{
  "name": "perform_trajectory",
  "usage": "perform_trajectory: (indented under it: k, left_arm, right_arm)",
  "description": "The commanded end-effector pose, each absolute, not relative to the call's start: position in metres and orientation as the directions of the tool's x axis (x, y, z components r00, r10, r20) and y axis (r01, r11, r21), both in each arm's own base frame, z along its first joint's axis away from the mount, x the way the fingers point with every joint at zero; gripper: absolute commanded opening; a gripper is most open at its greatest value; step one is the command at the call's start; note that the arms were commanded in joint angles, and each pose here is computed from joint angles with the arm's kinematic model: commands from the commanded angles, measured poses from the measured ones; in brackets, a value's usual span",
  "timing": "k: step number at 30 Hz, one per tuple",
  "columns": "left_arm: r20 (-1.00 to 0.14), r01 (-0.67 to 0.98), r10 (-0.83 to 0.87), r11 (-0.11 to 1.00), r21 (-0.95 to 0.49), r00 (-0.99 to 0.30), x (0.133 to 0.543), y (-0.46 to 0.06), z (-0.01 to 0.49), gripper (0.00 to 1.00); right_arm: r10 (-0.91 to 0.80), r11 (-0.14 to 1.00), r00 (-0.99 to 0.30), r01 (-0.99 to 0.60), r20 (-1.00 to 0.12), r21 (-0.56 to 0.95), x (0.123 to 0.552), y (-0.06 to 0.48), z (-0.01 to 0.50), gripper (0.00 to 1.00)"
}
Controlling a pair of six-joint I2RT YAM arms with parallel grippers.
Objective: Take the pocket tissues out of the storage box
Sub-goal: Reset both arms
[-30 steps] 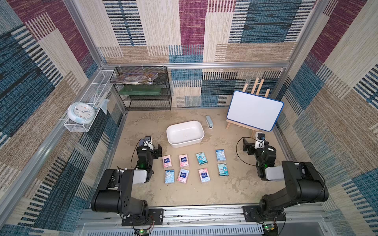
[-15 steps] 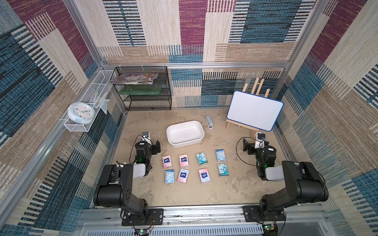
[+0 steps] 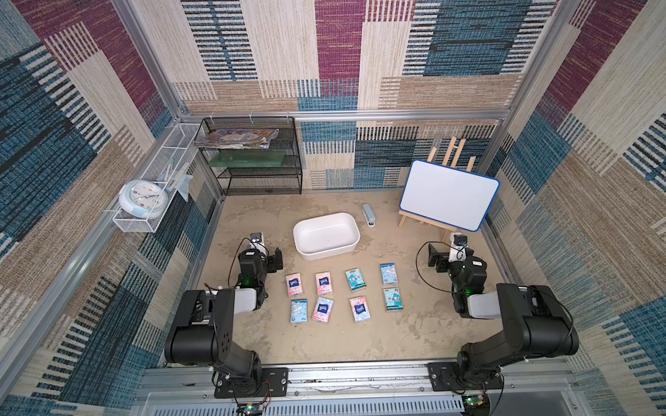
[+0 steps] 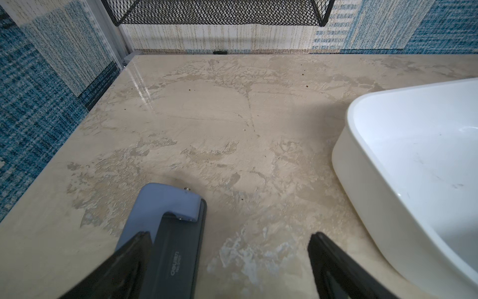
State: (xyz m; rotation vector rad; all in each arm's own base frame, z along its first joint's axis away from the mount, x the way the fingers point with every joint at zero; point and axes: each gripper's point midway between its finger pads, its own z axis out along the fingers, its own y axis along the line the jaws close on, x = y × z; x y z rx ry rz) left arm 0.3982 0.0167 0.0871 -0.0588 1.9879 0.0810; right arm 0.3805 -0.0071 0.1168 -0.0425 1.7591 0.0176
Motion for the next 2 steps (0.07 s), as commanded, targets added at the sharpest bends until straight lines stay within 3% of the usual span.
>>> perform_trajectory:
  k: [1, 2]
  left_arm:
    - [-0.918, -0.068, -0.01, 0.998, 0.019, -0.396, 0.4001, 0.0143, 0.0899, 0.99]
    - [-0.918, -0.069, -0.01, 0.997, 0.019, -0.397, 0.3997, 0.0147, 0.0895, 0.99]
  right_arm:
    - [-0.013, 0.999, -0.154, -0.042, -0.988, -0.006, 0.3825, -0.0061, 0.1253, 0.98]
    - [-0.013, 0.999, -0.154, -0.042, -0.988, -0.006, 0.3825, -0.0061, 0.1254, 0.98]
